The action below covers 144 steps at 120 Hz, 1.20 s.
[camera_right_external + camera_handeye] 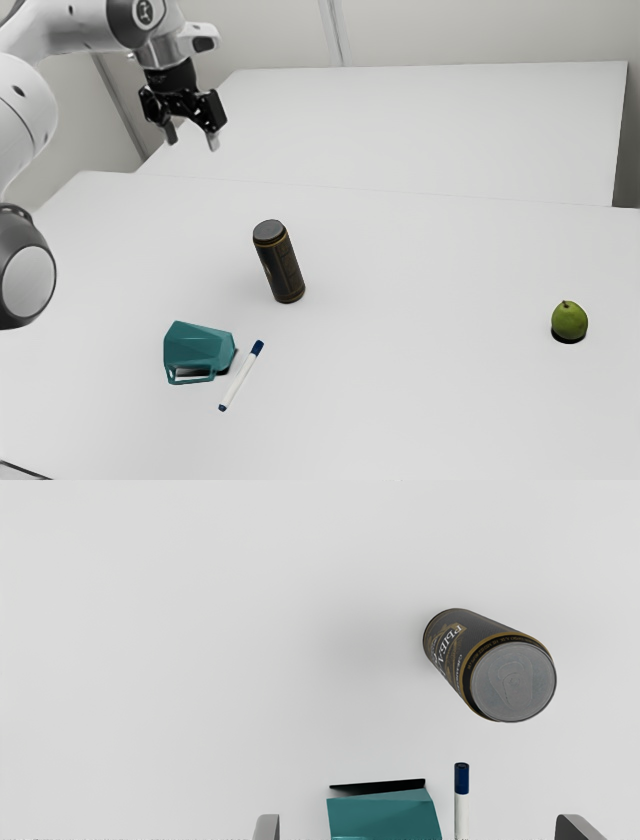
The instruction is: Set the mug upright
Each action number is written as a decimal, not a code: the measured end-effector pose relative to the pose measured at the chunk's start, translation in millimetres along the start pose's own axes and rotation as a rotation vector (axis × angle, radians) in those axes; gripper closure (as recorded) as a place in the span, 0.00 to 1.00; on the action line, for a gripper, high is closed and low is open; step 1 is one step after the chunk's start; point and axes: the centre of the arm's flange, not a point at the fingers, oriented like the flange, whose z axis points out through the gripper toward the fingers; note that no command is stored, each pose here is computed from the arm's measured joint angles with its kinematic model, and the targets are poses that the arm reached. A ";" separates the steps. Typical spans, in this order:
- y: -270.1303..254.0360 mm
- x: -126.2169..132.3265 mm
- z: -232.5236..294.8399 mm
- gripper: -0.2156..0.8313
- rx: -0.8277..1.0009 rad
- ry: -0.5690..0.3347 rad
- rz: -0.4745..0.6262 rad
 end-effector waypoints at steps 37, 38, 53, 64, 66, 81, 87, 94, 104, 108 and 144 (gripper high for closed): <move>-6.5 -38.8 -6.0 0.21 -0.045 -0.009 0.003; -6.4 -41.3 -3.7 0.21 -0.051 -0.013 0.004; -4.0 -87.6 38.2 0.21 -0.137 -0.054 0.011; -5.8 -113.6 51.9 0.21 -0.177 -0.038 0.003; -6.0 -117.6 54.3 0.21 -0.183 -0.035 0.002; -13.7 -138.1 77.9 0.21 -0.228 -0.012 -0.030; -19.3 -143.3 86.8 0.21 -0.247 -0.002 -0.049; -28.5 -149.0 100.1 0.21 -0.267 0.002 -0.076; -41.0 -155.2 120.2 0.21 -0.287 -0.001 -0.110; -45.7 -157.1 127.0 0.21 -0.293 -0.001 -0.121; -79.2 -178.9 190.8 0.21 -0.349 0.001 -0.179</move>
